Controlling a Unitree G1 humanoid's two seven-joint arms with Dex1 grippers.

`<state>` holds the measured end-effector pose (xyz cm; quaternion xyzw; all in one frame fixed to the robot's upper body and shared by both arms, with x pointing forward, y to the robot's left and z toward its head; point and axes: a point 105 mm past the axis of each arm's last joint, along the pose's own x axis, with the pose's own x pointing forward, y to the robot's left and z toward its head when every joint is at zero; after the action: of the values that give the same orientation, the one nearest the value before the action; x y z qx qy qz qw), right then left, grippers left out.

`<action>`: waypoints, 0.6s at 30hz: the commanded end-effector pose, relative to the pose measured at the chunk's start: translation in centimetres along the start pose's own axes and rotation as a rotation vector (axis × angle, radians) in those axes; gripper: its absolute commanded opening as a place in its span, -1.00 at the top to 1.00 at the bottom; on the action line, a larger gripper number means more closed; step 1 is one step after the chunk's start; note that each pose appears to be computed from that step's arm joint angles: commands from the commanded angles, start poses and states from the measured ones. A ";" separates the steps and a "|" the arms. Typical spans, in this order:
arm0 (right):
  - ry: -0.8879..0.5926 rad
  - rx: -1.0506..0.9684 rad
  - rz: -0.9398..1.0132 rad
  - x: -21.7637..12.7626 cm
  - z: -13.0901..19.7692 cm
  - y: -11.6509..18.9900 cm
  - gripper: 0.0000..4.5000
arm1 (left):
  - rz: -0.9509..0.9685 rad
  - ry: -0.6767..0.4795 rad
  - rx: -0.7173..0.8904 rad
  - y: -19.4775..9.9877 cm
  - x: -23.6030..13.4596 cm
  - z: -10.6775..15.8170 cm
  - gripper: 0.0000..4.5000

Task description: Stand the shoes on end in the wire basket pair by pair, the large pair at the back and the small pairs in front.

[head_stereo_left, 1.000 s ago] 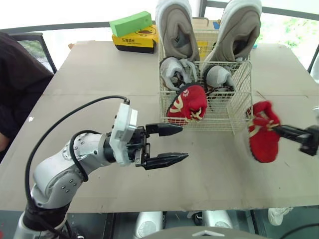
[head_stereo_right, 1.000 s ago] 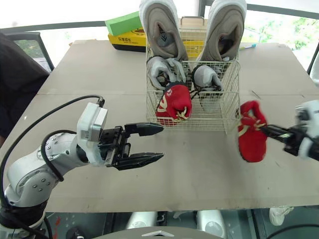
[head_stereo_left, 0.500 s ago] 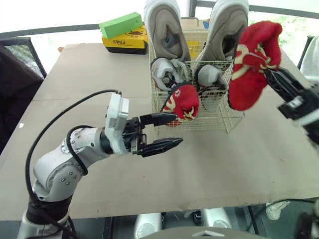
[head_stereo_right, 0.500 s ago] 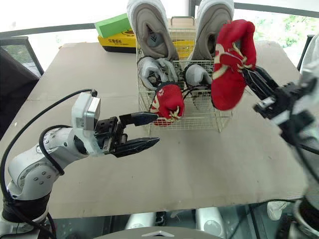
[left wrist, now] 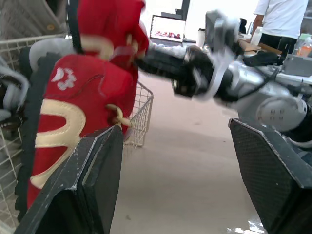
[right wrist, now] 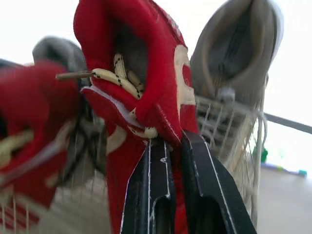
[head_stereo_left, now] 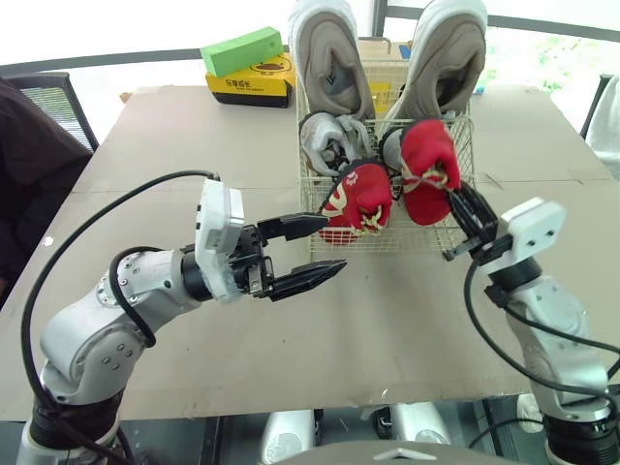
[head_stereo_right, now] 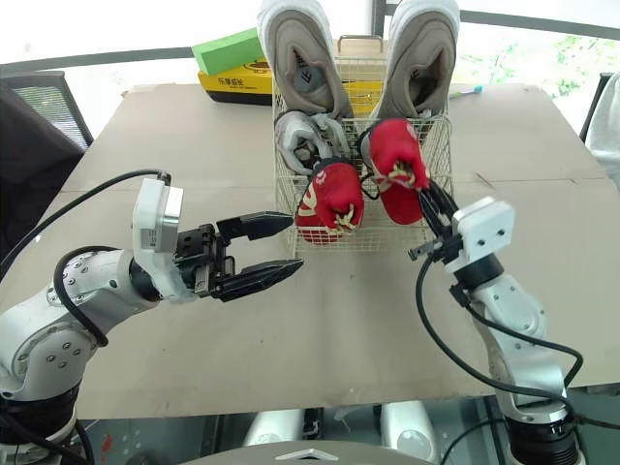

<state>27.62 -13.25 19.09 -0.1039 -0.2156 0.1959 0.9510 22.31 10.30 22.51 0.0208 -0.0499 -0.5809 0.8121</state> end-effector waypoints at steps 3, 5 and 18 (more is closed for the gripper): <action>0.038 0.039 -0.078 -1.2 -2.2 -0.3 0.99 | -0.002 -0.010 0.024 -1.1 0.7 0.1 -0.67; 0.033 0.080 -0.082 -1.4 -2.0 -0.1 0.99 | 0.000 -0.011 0.022 -1.3 0.7 -0.1 -0.67; 0.167 0.176 0.157 -4.9 -0.9 0.2 -0.24 | 0.074 -0.017 -0.057 -0.7 -0.5 -1.4 -0.67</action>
<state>24.75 -14.89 14.95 -0.0373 -0.0936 0.2591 0.9606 21.86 10.23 20.34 -0.0134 -0.0221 -0.5567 0.8303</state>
